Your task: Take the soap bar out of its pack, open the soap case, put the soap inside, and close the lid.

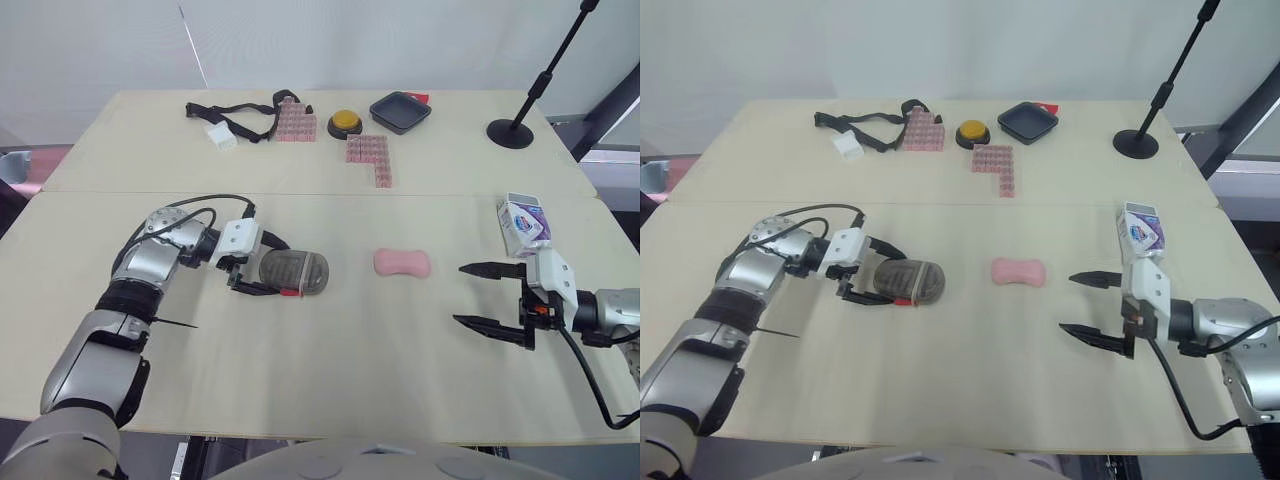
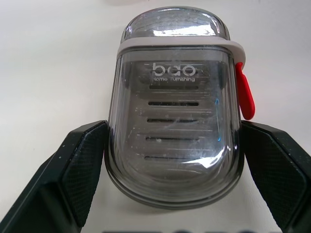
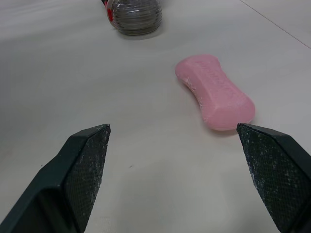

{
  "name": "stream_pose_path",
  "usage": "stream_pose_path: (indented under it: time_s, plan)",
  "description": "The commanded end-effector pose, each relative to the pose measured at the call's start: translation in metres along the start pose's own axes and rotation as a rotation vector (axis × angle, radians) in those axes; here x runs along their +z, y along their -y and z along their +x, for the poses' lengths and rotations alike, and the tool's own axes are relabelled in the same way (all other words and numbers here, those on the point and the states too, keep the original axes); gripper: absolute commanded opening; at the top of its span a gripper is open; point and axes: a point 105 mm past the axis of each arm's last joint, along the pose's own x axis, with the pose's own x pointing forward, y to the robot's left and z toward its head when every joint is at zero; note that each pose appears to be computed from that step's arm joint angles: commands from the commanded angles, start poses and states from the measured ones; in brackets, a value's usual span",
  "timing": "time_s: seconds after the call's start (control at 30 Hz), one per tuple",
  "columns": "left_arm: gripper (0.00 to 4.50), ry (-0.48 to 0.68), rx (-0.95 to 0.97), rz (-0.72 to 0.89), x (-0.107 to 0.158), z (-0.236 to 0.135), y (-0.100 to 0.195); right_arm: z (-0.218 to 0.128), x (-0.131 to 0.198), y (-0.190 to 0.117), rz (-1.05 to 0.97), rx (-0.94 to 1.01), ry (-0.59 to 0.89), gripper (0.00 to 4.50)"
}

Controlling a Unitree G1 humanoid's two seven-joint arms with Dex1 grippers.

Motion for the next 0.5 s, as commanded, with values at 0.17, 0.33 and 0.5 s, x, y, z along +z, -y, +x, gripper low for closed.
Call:
stream_pose_path:
  time_s: [0.17, 0.33, 0.5]
  plan:
    - [4.5, -0.003, 0.007, 0.001, -0.0001, -0.0041, -0.0005, 0.0015, 0.0075, -0.0006, -0.025, 0.005, 0.007, 4.47]
    - [3.49, -0.006, 0.0, -0.004, -0.0021, -0.0034, 0.0015, 0.0025, 0.0083, -0.0008, -0.022, 0.006, 0.006, 4.5]
    - [3.46, -0.007, 0.017, 0.002, -0.0026, -0.0032, 0.0001, 0.0004, 0.0055, -0.0012, -0.017, 0.004, 0.001, 4.5]
